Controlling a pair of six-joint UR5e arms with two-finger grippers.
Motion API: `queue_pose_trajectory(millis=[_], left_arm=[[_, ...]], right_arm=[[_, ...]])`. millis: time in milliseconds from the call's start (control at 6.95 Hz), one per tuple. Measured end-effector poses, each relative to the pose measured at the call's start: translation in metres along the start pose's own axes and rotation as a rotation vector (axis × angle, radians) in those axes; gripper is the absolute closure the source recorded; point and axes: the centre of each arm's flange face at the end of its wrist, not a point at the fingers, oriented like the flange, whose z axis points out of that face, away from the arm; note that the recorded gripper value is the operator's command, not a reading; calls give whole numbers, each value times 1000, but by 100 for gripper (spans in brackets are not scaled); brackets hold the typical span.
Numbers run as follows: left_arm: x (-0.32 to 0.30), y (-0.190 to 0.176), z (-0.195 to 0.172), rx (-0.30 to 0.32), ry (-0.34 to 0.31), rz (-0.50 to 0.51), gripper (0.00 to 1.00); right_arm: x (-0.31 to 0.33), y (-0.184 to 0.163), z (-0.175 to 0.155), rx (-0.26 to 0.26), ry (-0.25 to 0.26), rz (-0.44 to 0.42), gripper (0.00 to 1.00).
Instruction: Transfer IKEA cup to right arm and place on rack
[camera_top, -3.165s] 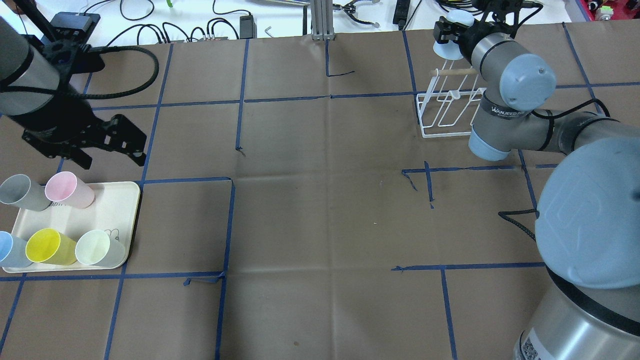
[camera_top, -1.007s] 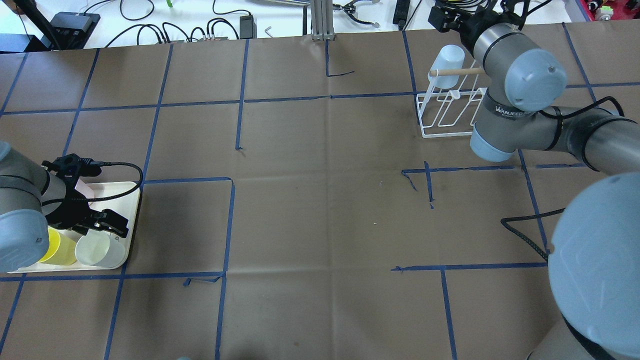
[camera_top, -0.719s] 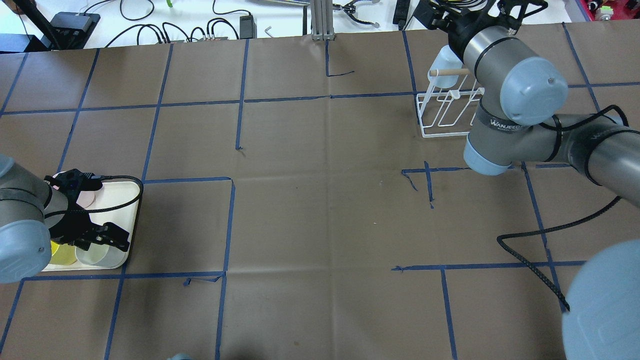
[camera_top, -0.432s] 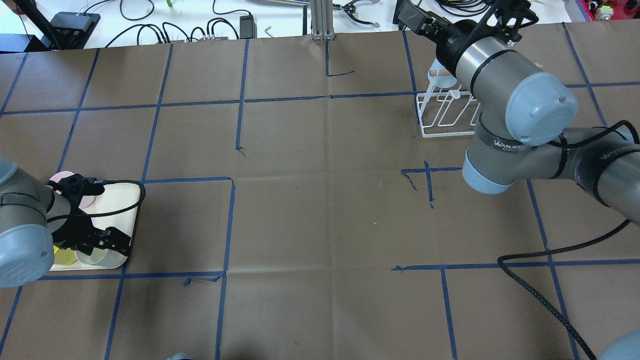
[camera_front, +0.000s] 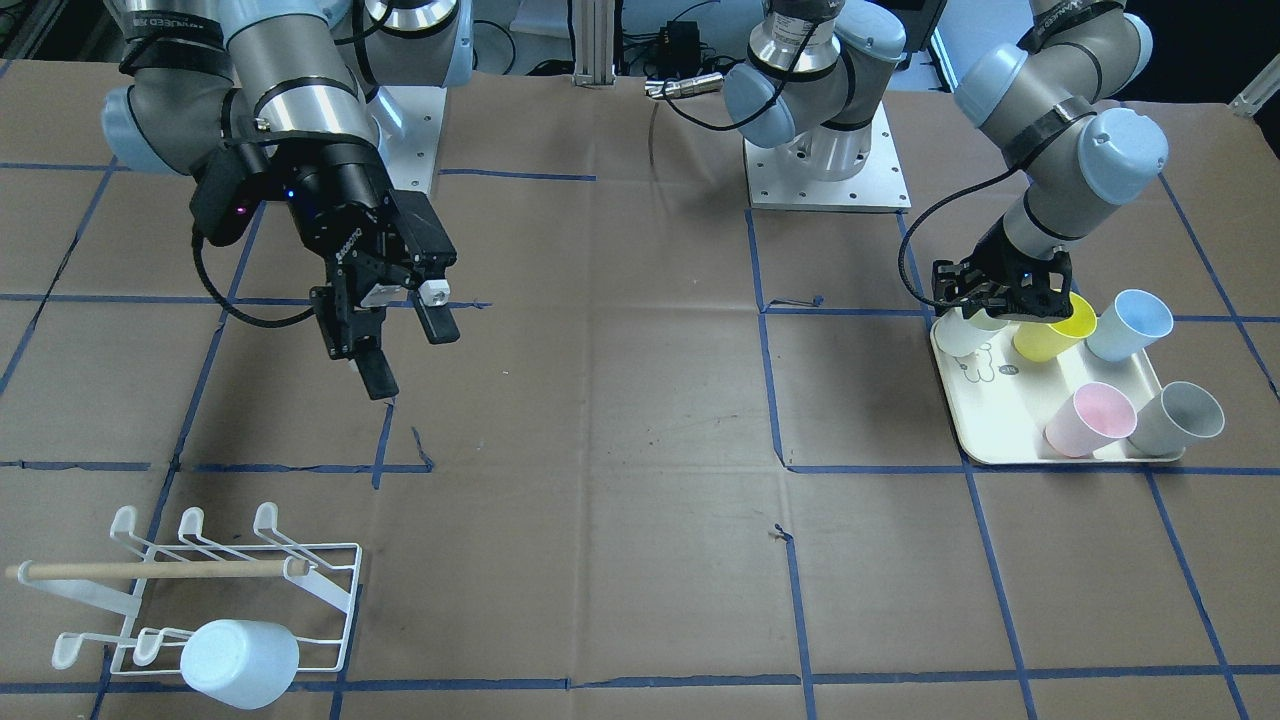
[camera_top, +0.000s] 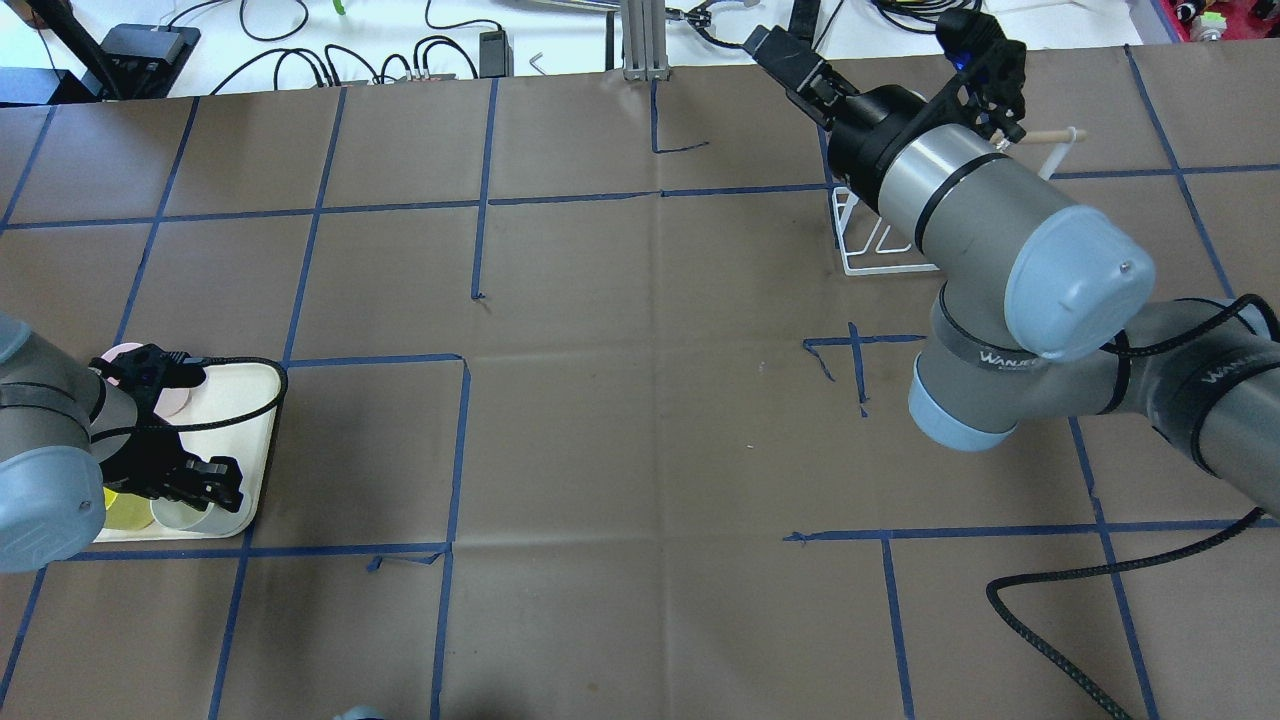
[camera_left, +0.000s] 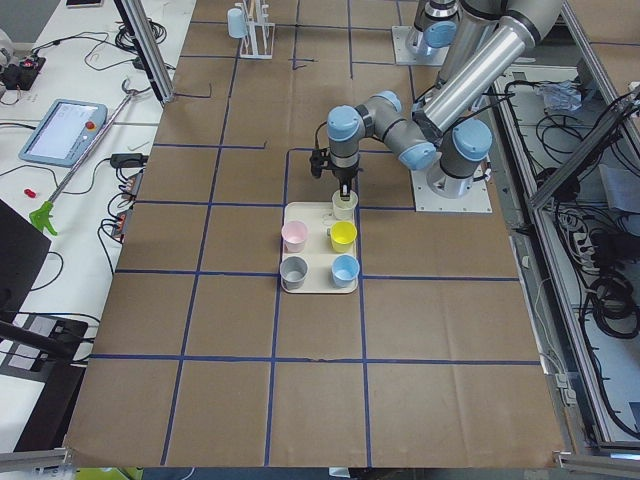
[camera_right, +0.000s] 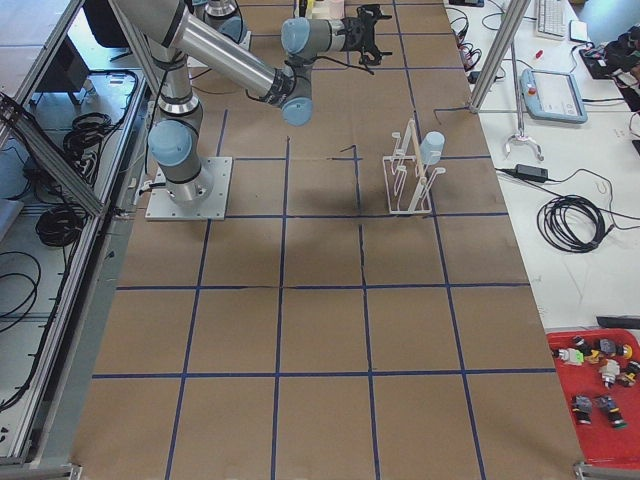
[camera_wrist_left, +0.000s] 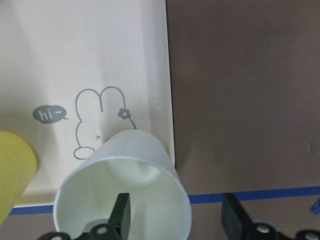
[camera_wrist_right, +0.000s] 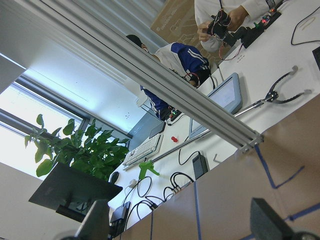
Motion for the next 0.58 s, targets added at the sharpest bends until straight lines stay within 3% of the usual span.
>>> queue_pose_trajectory(millis=[288,575], left_arm=[[-3,-4,-7,11,-9,0,100],[-14,-18,-42,25,-20,-1,100]], right_arm=[[-6,37,-17,-43,-10,234,0],[-15,45,-32,0,-28,413,0]])
